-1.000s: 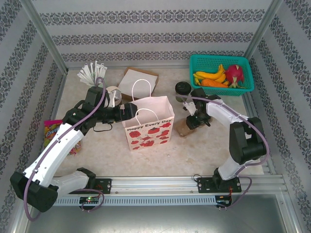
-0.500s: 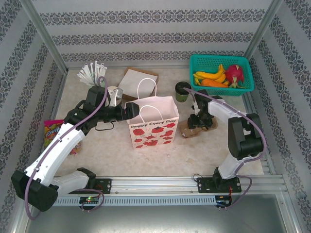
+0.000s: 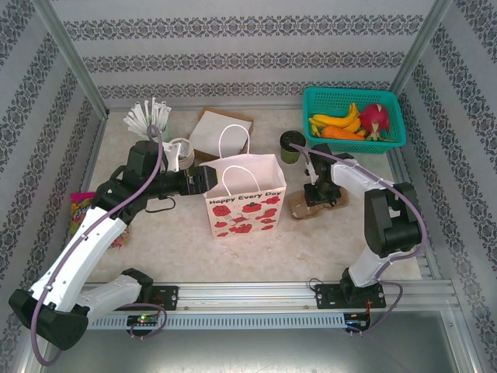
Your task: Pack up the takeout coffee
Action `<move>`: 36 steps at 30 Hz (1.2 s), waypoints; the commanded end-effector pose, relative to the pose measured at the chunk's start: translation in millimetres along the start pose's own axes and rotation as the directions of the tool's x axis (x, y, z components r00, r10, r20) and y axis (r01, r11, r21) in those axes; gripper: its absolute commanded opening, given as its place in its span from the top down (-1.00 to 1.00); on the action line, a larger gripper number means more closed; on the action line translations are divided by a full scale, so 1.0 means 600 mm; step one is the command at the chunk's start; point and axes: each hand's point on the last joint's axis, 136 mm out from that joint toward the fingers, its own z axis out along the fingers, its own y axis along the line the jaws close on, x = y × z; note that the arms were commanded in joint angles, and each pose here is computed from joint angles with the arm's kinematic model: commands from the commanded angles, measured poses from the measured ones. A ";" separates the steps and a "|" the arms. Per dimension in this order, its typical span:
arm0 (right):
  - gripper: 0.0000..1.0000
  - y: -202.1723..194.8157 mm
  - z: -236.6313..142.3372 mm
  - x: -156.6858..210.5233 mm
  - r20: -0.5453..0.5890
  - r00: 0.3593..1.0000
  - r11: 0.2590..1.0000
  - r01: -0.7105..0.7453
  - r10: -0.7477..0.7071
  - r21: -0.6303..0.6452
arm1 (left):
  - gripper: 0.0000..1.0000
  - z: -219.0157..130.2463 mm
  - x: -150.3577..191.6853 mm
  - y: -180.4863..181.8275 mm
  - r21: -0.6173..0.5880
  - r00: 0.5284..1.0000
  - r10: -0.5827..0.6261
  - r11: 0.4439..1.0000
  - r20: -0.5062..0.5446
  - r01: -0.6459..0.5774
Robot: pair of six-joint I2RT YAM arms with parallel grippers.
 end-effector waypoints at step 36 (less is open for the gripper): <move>0.68 0.091 -0.503 0.014 0.355 0.806 0.766 -0.180 0.474 -0.617 | -0.18 -0.038 0.038 -0.215 0.445 0.683 0.726 0.587 0.081 -0.676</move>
